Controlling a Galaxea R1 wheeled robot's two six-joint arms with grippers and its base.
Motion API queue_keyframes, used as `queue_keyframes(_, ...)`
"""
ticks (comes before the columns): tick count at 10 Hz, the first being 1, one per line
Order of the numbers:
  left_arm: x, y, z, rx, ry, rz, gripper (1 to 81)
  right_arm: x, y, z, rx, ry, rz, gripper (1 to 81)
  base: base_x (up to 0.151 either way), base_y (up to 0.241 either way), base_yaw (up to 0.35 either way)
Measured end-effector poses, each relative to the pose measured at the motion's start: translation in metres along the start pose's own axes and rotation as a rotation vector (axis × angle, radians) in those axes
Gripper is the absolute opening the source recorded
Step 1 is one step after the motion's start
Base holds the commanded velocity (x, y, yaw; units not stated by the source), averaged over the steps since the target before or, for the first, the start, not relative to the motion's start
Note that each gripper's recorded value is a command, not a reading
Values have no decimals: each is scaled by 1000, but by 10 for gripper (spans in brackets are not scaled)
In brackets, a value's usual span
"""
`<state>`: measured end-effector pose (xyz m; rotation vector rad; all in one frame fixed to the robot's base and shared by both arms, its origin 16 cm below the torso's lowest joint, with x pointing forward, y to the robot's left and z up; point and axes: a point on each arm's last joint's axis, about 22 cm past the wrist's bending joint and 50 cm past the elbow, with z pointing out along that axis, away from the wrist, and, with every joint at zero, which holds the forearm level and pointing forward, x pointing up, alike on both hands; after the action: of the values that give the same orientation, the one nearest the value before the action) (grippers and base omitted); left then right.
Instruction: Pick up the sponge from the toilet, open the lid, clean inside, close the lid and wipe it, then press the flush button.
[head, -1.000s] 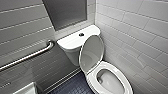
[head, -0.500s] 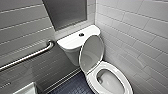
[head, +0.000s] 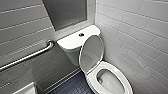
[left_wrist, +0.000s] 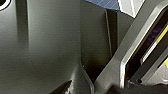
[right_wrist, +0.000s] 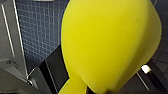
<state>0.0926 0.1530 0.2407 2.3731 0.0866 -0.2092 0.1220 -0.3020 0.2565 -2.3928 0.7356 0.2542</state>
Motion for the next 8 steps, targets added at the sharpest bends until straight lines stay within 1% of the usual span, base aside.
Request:
queue_keyframes(1, 11, 3, -10, -11, 12, 9, 811, -20, 1, 0, 14, -16, -5, 10, 0, 0, 0)
queue_keyframes(3, 40, 8, -29, -30, 40, 33, 811, -16, 1, 1, 35, 12, -24, 10, 0, 0, 0)
queue_keyframes(5, 71, 1, -44, -21, 75, 41, 811, -23, -1, 10, 40, 8, -22, 10, 0, 0, 0)
queue_keyframes(6, 76, 5, -52, -26, 79, 28, 811, -30, -4, 13, 45, 2, -20, 10, 0, 0, 0)
queue_keyframes(8, 92, 19, -78, -36, 86, 14, 811, -48, -6, -1, 31, -15, -4, 10, 0, 0, 0)
